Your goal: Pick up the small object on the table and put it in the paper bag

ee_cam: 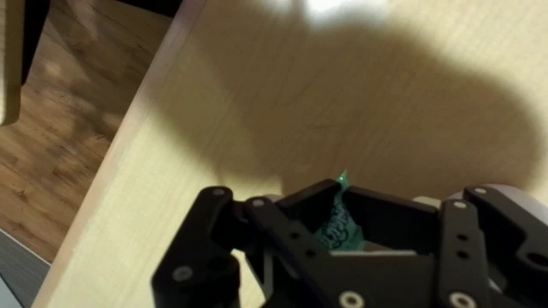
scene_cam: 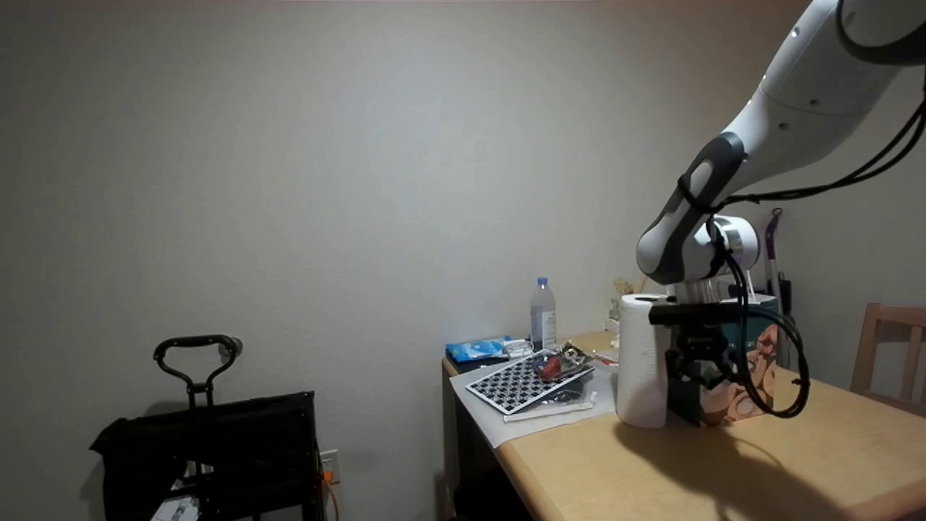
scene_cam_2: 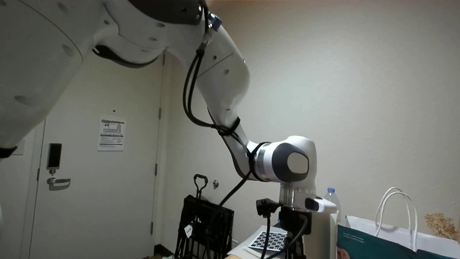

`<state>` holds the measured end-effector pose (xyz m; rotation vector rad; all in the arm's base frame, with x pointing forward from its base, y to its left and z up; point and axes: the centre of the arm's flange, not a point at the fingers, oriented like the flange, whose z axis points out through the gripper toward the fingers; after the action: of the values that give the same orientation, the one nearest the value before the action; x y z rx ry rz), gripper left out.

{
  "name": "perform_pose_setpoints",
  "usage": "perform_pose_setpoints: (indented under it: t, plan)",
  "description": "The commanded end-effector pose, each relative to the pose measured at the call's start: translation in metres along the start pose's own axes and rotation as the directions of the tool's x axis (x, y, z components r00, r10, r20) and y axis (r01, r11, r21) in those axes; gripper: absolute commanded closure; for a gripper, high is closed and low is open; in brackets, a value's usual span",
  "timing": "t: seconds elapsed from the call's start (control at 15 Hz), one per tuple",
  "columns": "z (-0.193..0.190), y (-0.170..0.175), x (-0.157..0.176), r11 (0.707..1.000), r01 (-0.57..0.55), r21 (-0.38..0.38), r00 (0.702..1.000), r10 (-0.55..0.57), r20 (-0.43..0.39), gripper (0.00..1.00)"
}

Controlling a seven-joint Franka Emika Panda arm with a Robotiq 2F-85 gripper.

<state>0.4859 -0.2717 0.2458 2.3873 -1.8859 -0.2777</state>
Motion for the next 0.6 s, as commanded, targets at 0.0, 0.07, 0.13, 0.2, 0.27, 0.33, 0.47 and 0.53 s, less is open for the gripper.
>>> perform_pose_setpoints:
  t: [0.0, 0.07, 0.13, 0.2, 0.27, 0.33, 0.47, 0.53]
  plan:
    - [-0.008, 0.003, 0.0, 1.0, -0.008, 0.013, 1.0, 0.008, -0.001, 1.0]
    - [-0.011, 0.003, 0.0, 1.0, -0.007, 0.019, 1.0, 0.007, -0.001, 1.0]
    - [-0.008, 0.002, -0.001, 1.0, -0.004, 0.016, 1.0, 0.004, 0.0, 1.0]
    - [-0.005, 0.0, -0.002, 1.0, -0.002, 0.009, 1.0, 0.002, 0.002, 1.0]
    - [-0.009, -0.002, -0.004, 1.0, -0.006, 0.012, 1.0, 0.006, -0.006, 1.0]
    - [-0.028, 0.001, -0.008, 0.999, -0.031, 0.044, 0.998, 0.034, -0.052, 1.0]
    - [-0.073, 0.007, -0.019, 0.991, -0.084, 0.106, 0.988, 0.097, -0.123, 1.0]
    - [-0.089, 0.008, -0.02, 0.987, -0.103, 0.127, 0.981, 0.122, -0.153, 1.0]
